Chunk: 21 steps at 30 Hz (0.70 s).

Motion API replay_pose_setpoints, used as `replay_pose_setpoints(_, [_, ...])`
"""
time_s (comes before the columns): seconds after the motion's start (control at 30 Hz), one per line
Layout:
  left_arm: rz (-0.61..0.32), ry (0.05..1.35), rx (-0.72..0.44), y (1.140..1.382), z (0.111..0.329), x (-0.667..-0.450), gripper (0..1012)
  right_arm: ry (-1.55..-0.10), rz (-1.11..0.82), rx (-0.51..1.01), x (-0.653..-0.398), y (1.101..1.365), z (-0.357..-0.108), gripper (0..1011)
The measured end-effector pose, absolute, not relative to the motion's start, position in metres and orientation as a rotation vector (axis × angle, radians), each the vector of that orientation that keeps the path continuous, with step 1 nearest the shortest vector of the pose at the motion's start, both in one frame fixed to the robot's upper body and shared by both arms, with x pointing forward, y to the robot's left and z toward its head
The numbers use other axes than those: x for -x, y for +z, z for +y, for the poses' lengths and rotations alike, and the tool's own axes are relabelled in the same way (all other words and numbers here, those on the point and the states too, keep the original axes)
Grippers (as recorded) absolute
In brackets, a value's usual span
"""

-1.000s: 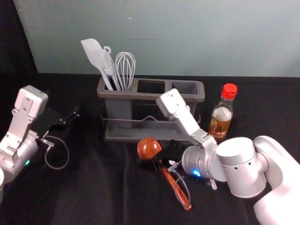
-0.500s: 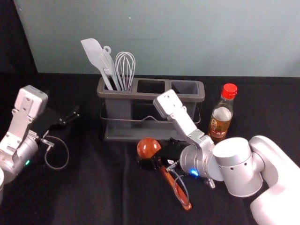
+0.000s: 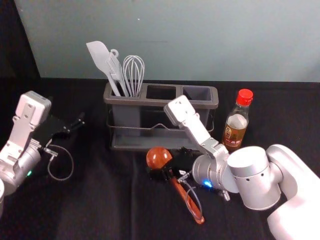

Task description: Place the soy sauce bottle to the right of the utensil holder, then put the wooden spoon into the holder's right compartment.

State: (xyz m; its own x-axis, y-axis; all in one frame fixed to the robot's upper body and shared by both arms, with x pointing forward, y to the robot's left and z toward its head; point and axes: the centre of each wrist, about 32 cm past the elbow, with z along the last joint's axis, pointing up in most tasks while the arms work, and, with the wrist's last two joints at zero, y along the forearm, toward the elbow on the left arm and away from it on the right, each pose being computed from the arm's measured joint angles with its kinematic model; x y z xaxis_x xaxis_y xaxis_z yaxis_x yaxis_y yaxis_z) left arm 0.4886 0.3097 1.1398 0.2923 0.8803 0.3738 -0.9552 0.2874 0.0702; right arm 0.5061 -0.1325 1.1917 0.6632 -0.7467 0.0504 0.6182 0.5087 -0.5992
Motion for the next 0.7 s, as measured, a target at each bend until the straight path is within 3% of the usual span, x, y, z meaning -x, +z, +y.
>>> replay_pose_setpoints(0.27, [-0.285, 1.248, -0.304, 1.1398, 0.3097, -0.4886, 1005, -0.831, 0.228, 0.625, -0.5059, 1.1918, -0.1326, 835])
replay_pose_setpoints(0.7, [-0.285, 1.248, -0.305, 1.1398, 0.3097, -0.4886, 1005, -0.831, 0.229, 0.625, -0.5058, 1.192, -0.1325, 835])
